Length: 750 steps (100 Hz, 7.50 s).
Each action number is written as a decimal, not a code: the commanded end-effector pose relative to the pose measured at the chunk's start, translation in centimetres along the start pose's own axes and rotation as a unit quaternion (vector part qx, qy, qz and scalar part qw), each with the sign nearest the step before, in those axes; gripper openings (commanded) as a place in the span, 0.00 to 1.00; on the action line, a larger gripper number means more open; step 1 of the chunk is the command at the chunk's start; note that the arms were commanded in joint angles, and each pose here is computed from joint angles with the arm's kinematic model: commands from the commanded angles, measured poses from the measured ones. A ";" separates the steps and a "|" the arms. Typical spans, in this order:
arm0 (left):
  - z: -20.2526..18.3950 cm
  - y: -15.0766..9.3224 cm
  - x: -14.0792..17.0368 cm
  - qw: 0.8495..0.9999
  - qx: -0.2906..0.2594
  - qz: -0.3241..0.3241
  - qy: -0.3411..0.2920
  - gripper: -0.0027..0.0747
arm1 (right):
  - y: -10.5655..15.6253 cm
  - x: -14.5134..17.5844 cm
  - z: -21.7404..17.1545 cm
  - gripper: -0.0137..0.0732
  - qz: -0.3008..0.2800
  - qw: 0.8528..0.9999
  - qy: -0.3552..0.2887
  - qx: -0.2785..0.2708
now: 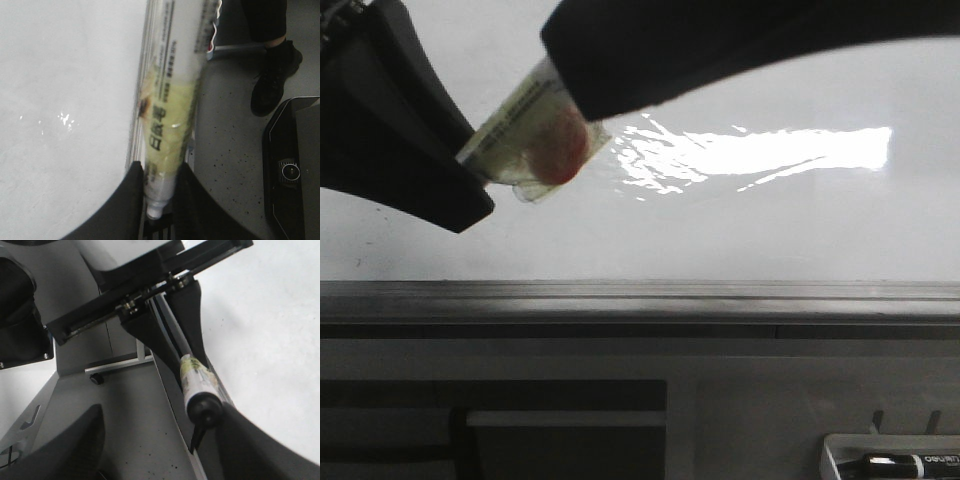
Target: Write number 5 on whiteboard
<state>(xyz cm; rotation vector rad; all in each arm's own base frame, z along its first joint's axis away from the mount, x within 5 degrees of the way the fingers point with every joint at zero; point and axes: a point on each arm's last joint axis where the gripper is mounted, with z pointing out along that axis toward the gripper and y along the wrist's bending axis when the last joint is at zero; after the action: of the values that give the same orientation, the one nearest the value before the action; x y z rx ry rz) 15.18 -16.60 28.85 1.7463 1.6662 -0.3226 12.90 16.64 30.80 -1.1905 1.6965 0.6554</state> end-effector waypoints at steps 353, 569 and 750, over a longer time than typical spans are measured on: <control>-10.6 -6.1 6.1 0.824 -0.288 -0.355 -0.335 0.01 | -3.4 -4.1 -1.2 0.11 0.032 0.987 -0.092 0.125; -10.6 -6.0 6.1 0.823 -0.289 -0.356 -0.334 0.01 | -8.4 -1.8 -0.7 0.11 0.073 0.960 -0.065 0.264; -10.5 -6.0 6.1 0.824 -0.287 -0.357 -0.334 0.01 | -8.9 1.3 -0.7 0.11 0.137 0.955 0.070 0.252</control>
<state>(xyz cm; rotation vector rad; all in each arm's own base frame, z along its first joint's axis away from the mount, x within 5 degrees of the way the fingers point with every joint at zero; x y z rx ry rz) 7.15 -5.86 29.67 0.4867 1.6135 -0.5999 20.33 13.10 29.49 -0.6674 2.0669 0.3262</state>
